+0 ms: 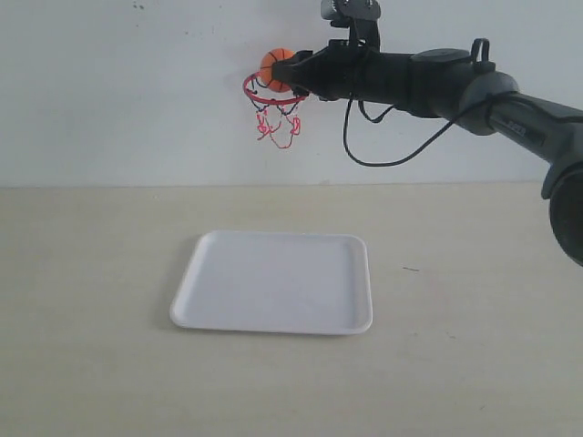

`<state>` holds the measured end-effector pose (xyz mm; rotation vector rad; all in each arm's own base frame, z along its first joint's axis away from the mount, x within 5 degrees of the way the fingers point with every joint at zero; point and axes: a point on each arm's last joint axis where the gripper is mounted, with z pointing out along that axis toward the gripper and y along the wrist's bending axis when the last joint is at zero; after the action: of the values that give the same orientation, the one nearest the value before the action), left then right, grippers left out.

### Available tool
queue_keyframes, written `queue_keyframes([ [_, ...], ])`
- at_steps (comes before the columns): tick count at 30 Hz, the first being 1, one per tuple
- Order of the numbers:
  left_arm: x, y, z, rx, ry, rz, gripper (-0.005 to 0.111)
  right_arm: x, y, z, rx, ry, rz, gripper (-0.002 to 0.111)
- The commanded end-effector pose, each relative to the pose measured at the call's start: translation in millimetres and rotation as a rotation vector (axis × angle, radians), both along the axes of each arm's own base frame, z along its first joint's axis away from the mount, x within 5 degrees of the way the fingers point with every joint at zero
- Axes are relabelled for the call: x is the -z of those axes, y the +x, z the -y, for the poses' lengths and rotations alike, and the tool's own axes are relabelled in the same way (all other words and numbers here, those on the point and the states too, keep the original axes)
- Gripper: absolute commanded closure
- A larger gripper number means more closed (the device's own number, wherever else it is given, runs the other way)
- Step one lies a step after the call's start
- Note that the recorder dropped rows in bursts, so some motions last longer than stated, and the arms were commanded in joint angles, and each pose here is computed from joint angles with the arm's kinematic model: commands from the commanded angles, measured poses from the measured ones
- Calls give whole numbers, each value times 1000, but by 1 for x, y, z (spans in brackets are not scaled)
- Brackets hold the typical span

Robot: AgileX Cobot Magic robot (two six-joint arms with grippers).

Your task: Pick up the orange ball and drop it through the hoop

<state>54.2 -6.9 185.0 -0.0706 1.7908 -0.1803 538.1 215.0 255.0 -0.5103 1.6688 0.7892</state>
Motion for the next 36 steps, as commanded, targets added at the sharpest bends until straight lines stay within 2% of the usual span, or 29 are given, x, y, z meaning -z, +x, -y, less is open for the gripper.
queue_keyframes([
  [1, -2, 0, 0, -3, -6, 12, 103, -15, -3, 2, 2, -7, 33, 106],
  [3, -2, 0, 0, -3, -6, 12, 103, -15, -3, 2, 3, -14, 35, 106],
  [5, -2, 0, 0, -3, -6, 12, 103, -15, -3, 2, 4, -14, 35, 100],
  [7, -2, 0, 0, -3, -6, 12, 103, -15, -2, 2, 6, -14, 35, 81],
  [10, -2, 0, 0, -3, -6, 12, 103, -15, -1, 4, 30, 7, 15, 41],
  [11, -2, 0, 0, -3, -6, 12, 103, -15, -1, 4, 36, 25, -4, 37],
  [13, -2, 0, 0, -3, -6, 12, 103, -16, -1, 5, 41, 68, -48, 57],
  [15, -2, 0, 0, -3, -6, 12, 103, -16, -1, 5, 35, 59, -55, 104],
  [20, -2, 0, 0, -3, -6, 12, 103, -16, 0, 10, 46, 18, -42, 106],
  [22, -2, 0, 0, -3, -6, 12, 103, -23, -3, 15, 14, -48, -12, 109],
  [24, -2, 0, 0, -3, -6, 12, 103, -37, -9, 25, -17, -111, 7, 109],
  [26, -2, 0, 0, -3, -6, 12, 103, -48, -12, 43, -17, -141, -51, 109],
  [29, -2, 0, 0, -3, -6, 12, 103, -56, -19, 90, -8, -247, -204, 109],
  [31, -2, 0, 0, -3, -6, 12, 103, -56, -28, 116, -61, -281, -332, 109],
  [33, -2, 0, 0, -3, -6, 12, 103, -51, -36, 140, -84, -235, -519, 109],
  [36, -2, 0, 0, -3, -6, 12, 103, -49, -39, 167, 40, -113, -728, 109],
])
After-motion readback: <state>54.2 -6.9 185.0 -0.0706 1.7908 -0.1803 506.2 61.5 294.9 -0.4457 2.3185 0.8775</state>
